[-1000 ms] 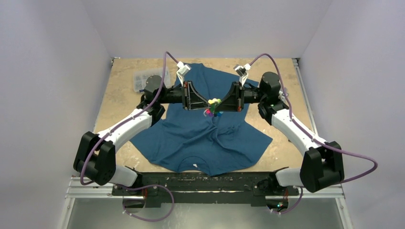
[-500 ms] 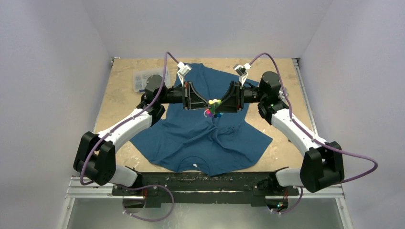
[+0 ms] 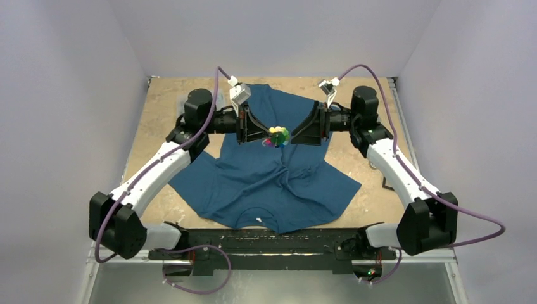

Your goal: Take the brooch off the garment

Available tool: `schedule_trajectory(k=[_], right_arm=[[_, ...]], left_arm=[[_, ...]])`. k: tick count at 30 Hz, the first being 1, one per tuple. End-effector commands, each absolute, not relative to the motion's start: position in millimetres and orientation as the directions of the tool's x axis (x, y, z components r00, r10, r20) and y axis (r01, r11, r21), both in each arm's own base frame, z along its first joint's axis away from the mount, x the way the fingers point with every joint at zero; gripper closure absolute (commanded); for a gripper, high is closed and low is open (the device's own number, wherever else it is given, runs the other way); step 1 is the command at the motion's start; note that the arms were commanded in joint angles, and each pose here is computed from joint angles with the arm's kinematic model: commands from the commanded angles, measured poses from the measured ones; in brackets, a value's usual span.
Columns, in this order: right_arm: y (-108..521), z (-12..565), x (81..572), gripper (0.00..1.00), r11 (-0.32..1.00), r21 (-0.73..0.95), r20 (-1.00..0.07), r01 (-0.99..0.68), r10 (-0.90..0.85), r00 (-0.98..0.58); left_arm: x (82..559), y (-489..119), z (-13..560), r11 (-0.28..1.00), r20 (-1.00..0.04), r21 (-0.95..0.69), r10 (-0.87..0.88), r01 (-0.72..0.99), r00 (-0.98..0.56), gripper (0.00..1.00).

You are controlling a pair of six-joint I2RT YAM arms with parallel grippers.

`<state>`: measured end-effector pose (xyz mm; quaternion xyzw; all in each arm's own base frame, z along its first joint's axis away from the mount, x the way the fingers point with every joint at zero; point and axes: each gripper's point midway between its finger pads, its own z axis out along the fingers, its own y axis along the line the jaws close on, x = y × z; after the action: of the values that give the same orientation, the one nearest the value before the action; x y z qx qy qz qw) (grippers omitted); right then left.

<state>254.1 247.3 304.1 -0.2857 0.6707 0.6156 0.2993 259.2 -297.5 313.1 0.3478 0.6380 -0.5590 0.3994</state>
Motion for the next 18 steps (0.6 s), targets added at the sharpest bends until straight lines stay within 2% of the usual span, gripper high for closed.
schedule_trajectory(k=[1, 3, 5, 7, 9, 12, 18], right_arm=[[232.9, 321.4, 260.1, 0.18, 0.166, 0.617, -0.780, -0.769, 0.006, -0.625], [229.2, 322.0, 261.7, 0.17, 0.183, 0.617, -0.779, -0.766, 0.002, -0.627], [226.6, 324.1, 263.7, 0.17, 0.197, 0.592, -0.796, -0.782, -0.009, -0.605], [225.7, 324.7, 265.2, 0.18, 0.201, 0.559, -0.816, -0.804, -0.035, -0.577], [224.4, 323.2, 264.6, 0.18, 0.208, 0.513, -0.839, -0.833, -0.083, -0.537], [227.5, 317.0, 258.5, 0.18, 0.187, 0.500, -0.836, -0.846, -0.151, -0.527], [255.0, 312.8, 230.8, 0.24, 0.059, 0.425, -0.856, -0.903, -0.299, -0.422]], left_arm=[[248.8, -278.2, 326.9, 0.121, -0.990, 0.006, 0.140, 0.993, -0.011, 1.00], [228.2, -274.3, 323.0, 0.030, -0.947, 0.251, 0.213, 0.968, 0.239, 1.00], [211.3, -269.0, 315.4, -0.073, -0.832, 0.497, 0.241, 0.865, 0.499, 1.00], [196.2, -262.7, 302.8, -0.181, -0.662, 0.696, 0.215, 0.695, 0.718, 1.00], [185.0, -258.5, 294.8, -0.243, -0.484, 0.825, 0.162, 0.511, 0.860, 1.00], [174.3, -257.1, 292.4, -0.273, -0.255, 0.925, 0.070, 0.265, 0.964, 1.00], [143.1, -256.9, 287.1, -0.270, 0.044, 0.960, -0.126, -0.077, 0.991, 1.00]])
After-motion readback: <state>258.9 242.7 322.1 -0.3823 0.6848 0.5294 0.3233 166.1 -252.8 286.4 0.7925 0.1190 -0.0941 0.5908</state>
